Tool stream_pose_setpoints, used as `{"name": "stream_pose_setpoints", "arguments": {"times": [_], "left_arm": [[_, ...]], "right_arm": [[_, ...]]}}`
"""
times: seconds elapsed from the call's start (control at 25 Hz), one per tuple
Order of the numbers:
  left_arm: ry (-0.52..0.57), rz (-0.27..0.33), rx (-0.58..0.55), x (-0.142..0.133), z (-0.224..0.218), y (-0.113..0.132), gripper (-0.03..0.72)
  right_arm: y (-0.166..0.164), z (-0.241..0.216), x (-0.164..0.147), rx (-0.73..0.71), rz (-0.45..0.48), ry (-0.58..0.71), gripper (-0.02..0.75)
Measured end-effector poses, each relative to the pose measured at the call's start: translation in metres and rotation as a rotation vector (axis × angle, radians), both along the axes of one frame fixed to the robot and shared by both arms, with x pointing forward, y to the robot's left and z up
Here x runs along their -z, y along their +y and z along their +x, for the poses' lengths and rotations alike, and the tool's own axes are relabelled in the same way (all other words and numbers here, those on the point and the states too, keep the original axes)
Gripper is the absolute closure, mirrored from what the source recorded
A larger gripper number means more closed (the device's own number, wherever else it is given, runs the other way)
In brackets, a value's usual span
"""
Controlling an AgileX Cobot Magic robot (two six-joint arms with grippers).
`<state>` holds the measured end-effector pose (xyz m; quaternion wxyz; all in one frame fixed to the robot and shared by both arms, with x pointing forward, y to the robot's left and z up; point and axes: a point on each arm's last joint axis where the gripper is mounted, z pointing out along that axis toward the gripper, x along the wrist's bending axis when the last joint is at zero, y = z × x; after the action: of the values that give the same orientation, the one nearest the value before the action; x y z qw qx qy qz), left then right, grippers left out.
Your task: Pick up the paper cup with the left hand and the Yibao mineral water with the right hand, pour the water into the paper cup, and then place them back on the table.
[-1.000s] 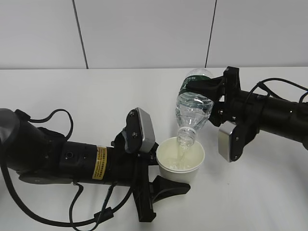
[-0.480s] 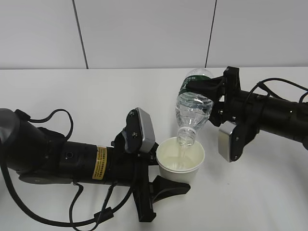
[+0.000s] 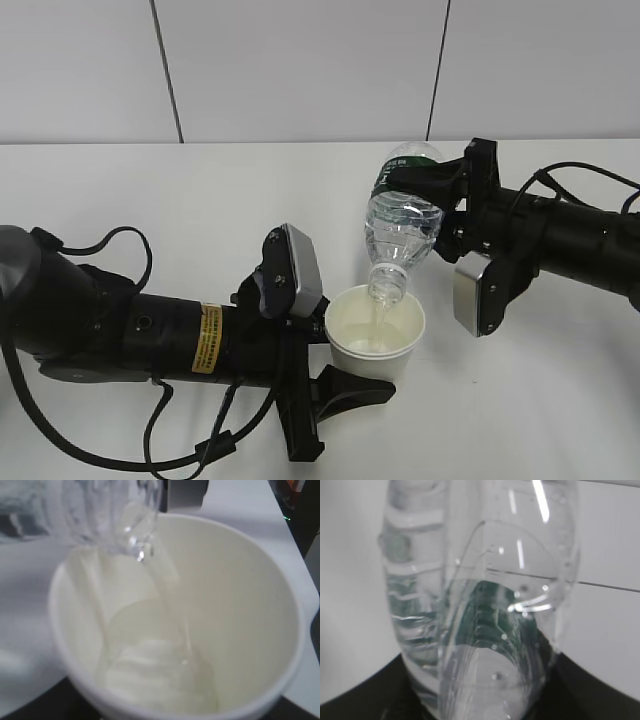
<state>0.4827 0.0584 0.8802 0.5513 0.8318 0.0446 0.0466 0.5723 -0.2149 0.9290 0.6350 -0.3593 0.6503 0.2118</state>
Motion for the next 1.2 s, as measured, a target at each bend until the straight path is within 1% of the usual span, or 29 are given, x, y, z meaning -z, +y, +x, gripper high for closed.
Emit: {"name": "stream_pose_setpoints", "arguments": {"times": [1.2], "left_arm": [[-0.002, 0.005, 0.006, 0.0004, -0.0004, 0.0001, 0.265]], "right_arm": [[0.0001, 0.0002, -0.0008, -0.001, 0.004, -0.007, 0.358]]}}
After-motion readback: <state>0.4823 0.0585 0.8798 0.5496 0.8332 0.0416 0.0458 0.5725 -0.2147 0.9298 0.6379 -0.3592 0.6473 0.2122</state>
